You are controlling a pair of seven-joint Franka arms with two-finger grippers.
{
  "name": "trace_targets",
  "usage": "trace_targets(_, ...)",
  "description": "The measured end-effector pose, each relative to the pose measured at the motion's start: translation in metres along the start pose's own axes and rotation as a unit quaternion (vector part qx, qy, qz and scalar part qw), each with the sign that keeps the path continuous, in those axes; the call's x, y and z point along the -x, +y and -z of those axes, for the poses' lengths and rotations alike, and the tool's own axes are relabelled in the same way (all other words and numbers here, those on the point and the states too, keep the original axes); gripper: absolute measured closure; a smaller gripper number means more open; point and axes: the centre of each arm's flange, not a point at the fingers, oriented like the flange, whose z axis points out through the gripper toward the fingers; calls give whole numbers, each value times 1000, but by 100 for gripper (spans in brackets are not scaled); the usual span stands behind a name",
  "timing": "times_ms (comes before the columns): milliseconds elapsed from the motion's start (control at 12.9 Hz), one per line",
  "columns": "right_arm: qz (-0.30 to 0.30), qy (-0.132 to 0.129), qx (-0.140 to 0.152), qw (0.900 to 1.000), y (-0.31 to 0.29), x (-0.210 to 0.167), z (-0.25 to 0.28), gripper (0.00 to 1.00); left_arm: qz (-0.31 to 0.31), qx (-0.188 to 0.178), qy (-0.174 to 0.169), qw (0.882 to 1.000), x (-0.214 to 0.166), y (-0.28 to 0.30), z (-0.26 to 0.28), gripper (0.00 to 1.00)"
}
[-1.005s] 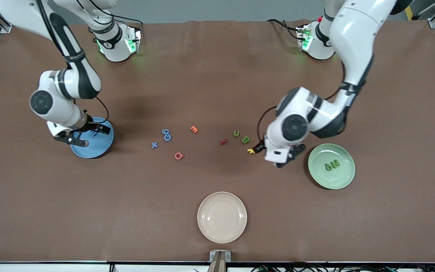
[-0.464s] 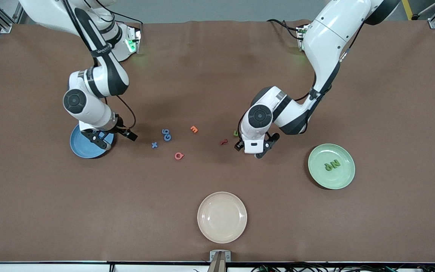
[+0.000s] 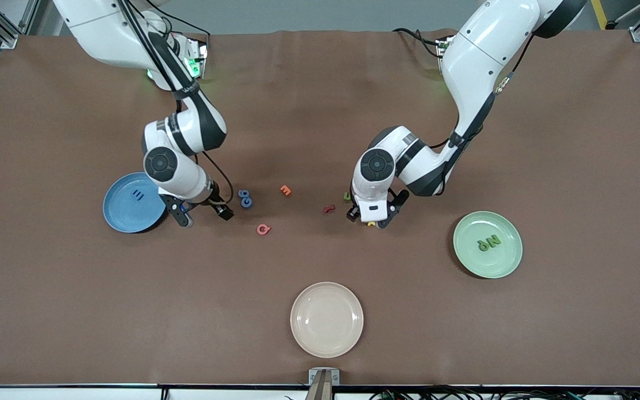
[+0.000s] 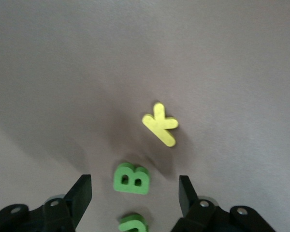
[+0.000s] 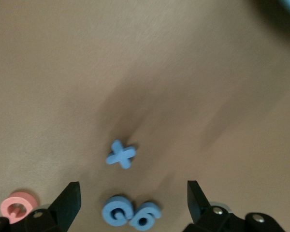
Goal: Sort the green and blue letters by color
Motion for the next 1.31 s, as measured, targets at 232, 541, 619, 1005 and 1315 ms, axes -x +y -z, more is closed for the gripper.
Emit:
trace_targets(232, 6, 18, 2, 1000, -12, -1, -12, 9, 1, -2, -2, 1000, 2, -2, -10, 23)
trace_targets(541, 10, 46, 5, 999, -9, -24, -10, 22, 1, 3, -3, 1000, 2, 0, -13, 52)
trace_targets(619, 10, 46, 5, 999, -9, -24, -11, 22, 2, 5, -3, 1000, 1, 1, -11, 64)
trace_targets(1005, 7, 48, 3, 999, -13, -13, -20, 29, 23, 46, 7, 999, -34, 16, 34, 65)
trace_targets(1315, 6, 48, 3, 999, -13, -12, -21, 30, -8, 44, 41, 998, -114, 5, 113, 65)
